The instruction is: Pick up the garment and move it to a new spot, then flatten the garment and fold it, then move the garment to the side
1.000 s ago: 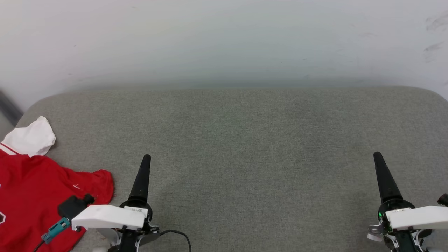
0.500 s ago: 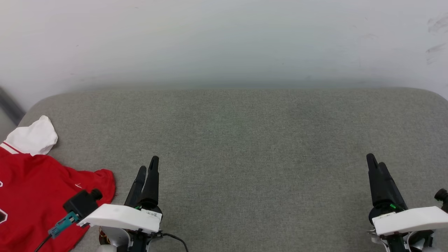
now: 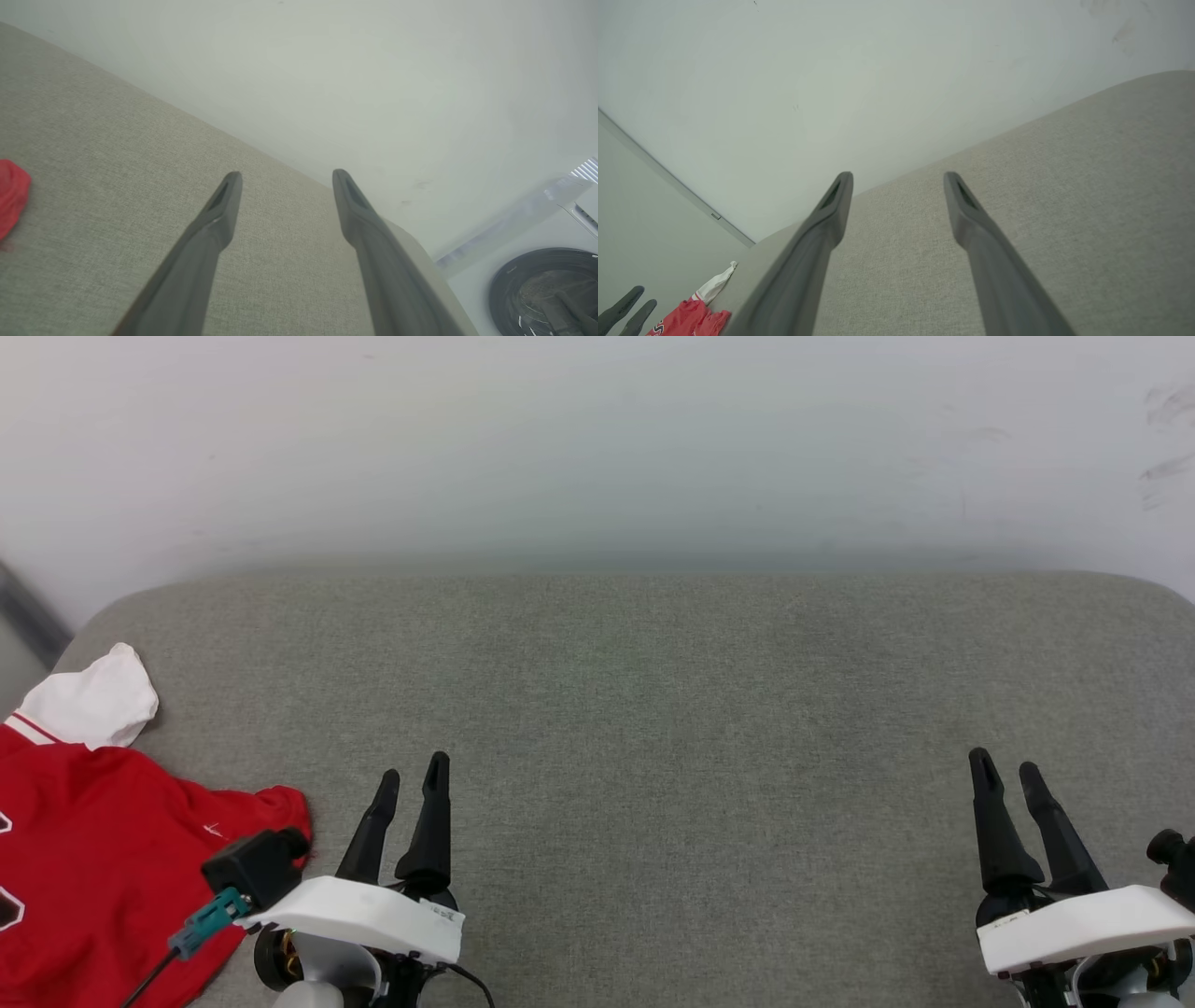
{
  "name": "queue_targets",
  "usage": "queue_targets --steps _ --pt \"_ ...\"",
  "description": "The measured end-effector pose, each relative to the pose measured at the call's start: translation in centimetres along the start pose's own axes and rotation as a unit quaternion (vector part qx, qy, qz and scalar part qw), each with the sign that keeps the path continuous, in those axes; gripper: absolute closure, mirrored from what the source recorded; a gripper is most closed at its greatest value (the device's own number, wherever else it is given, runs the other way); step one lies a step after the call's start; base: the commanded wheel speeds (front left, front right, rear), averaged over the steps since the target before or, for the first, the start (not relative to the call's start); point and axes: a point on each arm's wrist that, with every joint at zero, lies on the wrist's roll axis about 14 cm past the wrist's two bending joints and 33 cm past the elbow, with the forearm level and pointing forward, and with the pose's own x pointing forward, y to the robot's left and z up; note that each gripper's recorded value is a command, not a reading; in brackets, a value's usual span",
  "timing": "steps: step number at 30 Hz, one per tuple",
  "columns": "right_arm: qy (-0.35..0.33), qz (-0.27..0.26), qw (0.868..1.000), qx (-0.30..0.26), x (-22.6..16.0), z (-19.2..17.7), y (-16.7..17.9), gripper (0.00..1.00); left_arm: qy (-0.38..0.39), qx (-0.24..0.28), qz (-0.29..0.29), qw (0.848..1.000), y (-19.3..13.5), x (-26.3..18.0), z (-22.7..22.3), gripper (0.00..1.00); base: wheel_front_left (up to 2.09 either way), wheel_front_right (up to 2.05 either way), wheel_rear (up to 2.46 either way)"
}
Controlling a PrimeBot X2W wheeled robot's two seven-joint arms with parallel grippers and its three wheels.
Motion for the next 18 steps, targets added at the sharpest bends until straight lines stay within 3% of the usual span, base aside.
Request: queue_targets --steps 18 --pt "0.008 0.015 0.993 -0.116 -0.13 -0.02 0.59 0.0 -0.004 0.118 -0.013 0.993 -0.38 -0.17 -0.25 0.0 0.0 0.0 0.0"
